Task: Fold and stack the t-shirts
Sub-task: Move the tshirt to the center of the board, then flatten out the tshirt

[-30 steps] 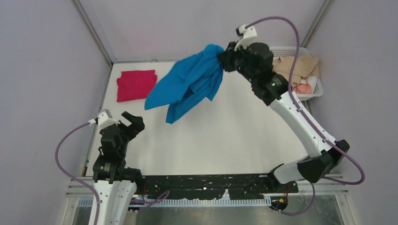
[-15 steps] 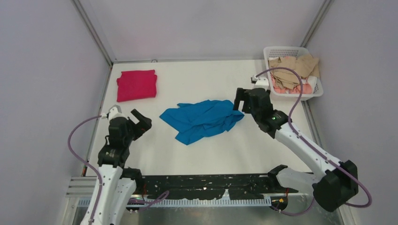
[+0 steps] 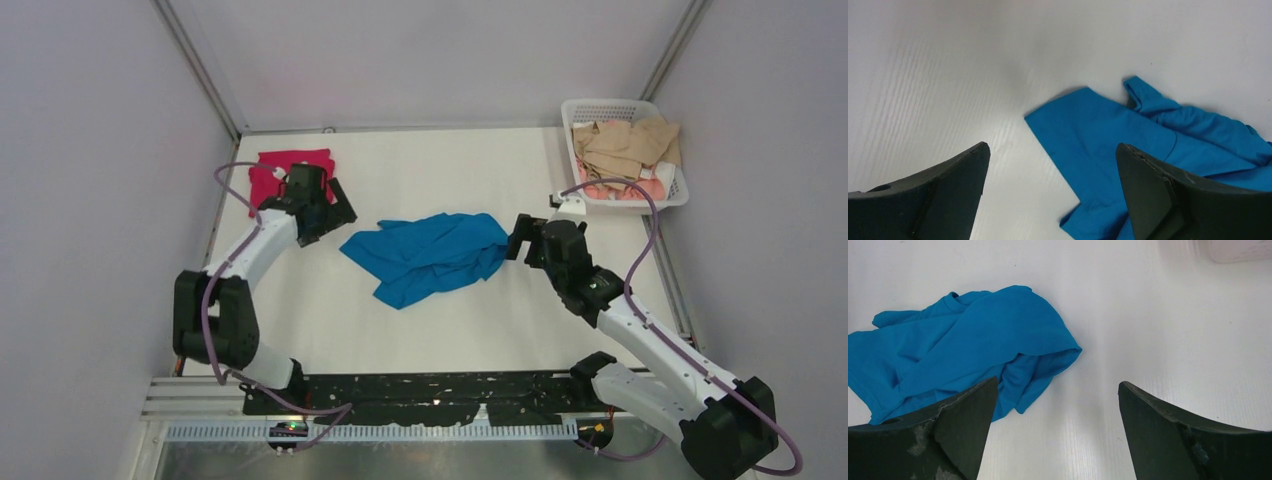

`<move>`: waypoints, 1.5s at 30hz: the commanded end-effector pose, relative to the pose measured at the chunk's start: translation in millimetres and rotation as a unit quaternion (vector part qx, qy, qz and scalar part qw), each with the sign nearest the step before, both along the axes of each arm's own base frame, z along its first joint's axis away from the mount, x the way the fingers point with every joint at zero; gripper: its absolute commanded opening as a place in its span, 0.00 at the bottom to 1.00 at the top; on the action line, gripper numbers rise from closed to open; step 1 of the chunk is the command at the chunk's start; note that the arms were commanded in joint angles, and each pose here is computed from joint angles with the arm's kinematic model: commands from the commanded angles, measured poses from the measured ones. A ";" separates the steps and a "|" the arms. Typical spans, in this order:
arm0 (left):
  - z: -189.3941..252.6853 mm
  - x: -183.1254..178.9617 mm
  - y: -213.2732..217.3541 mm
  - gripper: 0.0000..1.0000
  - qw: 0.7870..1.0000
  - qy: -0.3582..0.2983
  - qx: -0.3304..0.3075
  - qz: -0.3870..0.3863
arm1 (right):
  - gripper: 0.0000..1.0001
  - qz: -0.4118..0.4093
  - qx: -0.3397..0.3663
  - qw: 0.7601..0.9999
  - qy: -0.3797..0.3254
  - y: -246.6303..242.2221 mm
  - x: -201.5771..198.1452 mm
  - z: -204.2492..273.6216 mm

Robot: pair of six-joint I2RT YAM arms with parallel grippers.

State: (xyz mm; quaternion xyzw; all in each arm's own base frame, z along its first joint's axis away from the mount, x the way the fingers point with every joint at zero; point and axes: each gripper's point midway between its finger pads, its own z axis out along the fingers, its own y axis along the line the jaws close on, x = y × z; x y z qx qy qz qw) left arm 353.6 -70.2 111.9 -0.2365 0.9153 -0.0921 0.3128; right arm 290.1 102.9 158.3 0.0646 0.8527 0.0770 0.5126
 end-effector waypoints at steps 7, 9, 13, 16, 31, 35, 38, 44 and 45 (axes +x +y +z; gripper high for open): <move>-49.8 29.8 -13.4 0.99 0.990 0.137 0.031 -0.021 | 0.95 -0.018 0.033 0.999 -0.038 0.4 5.4 15.3; -53.0 31.1 -13.8 0.99 0.988 0.145 0.041 -0.009 | 0.95 -0.018 0.035 0.998 -0.040 0.9 5.4 15.0; -61.2 30.5 -22.7 0.99 0.981 0.185 0.048 -0.011 | 0.95 -0.021 0.035 0.998 -0.041 -0.8 4.6 14.4; -69.8 26.8 -26.9 0.94 0.975 0.214 0.053 -0.009 | 0.95 -0.026 0.033 0.998 -0.045 -3.6 4.1 16.0; -101.0 -3.5 -32.7 0.51 0.954 0.295 0.038 0.025 | 0.95 -0.025 0.047 0.996 -0.065 -5.6 -0.9 21.6; -103.4 -7.9 -34.5 0.34 0.955 0.292 0.035 0.026 | 0.95 -0.031 0.044 0.997 -0.064 -7.8 -1.1 20.6; -96.1 -9.2 -30.9 0.04 0.959 0.280 0.042 0.028 | 0.95 -0.043 0.033 0.997 -0.049 -12.5 -1.5 13.5; -59.6 -2.5 -36.8 0.00 0.979 0.202 0.035 -0.008 | 0.95 -0.046 0.021 0.998 0.040 -4.6 -5.5 -19.6; -53.0 0.2 -38.1 0.00 0.982 0.182 0.038 -0.014 | 0.95 -0.026 0.030 0.998 0.058 7.1 -6.6 -30.6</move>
